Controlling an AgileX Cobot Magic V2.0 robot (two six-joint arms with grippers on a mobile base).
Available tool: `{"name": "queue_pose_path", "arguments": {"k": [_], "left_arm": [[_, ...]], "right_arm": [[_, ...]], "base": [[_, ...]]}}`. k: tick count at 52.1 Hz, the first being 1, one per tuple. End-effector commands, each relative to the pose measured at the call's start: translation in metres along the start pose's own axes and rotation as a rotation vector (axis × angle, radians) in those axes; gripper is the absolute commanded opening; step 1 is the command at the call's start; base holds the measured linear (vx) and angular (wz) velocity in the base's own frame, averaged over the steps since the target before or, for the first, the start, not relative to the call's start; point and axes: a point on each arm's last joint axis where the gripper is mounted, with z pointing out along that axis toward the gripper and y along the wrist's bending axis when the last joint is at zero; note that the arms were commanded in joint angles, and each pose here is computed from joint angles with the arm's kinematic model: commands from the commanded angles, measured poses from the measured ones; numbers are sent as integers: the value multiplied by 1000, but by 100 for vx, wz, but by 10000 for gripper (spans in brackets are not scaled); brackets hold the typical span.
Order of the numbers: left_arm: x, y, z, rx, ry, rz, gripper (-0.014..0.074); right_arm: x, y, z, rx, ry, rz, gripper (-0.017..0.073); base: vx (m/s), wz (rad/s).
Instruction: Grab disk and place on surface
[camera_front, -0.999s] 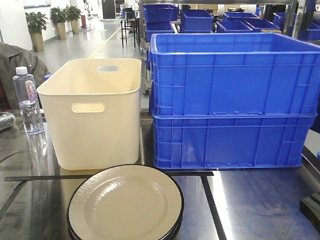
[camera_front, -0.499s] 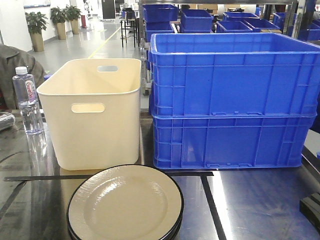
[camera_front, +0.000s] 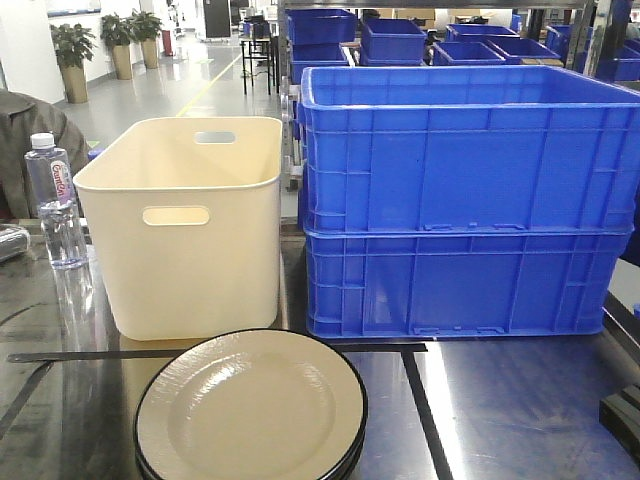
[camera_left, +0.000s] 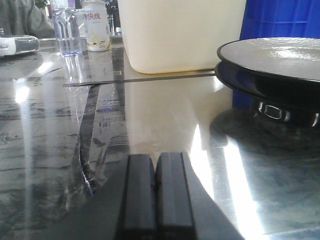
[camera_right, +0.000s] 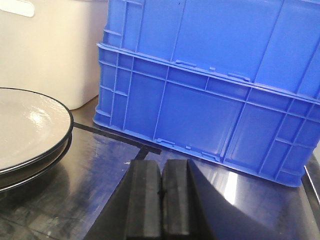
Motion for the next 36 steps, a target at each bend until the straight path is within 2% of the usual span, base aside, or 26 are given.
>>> {"name": "queue_pose_path", "arguments": {"k": [1,10,20,23,27,28,29,30,31,32,33,34,36], "left_arm": [[2,1,1,-2,-55,-11,-8],[2,1,1,-2,-55,-11,-8],[2,1,1,-2,-55,-11,-8],[2,1,1,-2,-55,-11,-8],[2,1,1,-2,-55,-11,-8],[2,1,1,-2,-55,-11,-8],[2,1,1,-2,-55,-11,-8],[2,1,1,-2,-55,-11,-8],[2,1,1,-2,-55,-11,-8],[2,1,1,-2,-55,-11,-8],[2,1,1,-2,-55,-11,-8],[2,1,1,-2,-55,-11,-8],[2,1,1,-2,-55,-11,-8]], "right_arm": [[-10,-1,-1,-10,-34,33,-11],[-10,-1,-1,-11,-34,36,-11],[-14,8,-2,-105,-65,104,-11],[-15,11,-2,-138,-67,61,-11],[-12,13,-2,-161,-42,35,-11],[-11,13,-2,-160,-30,39,-11],[-11,13,-2,-159,-19,82,-11],[-10,12,-2,-155,-6,95,-11],[-9,12,-2,-151,2,103,-11],[-7,11,-2,-142,16,78,-11],[-7,11,-2,-137,26,123,-11],[-6,10,-2,-129,33,95,-11],[-5,9,-2,-114,48,111,-11]], "base": [[0,0],[0,0],[0,0],[0,0],[0,0],[0,0],[0,0],[0,0],[0,0],[0,0],[0,0],[0,0],[0,0]]}}
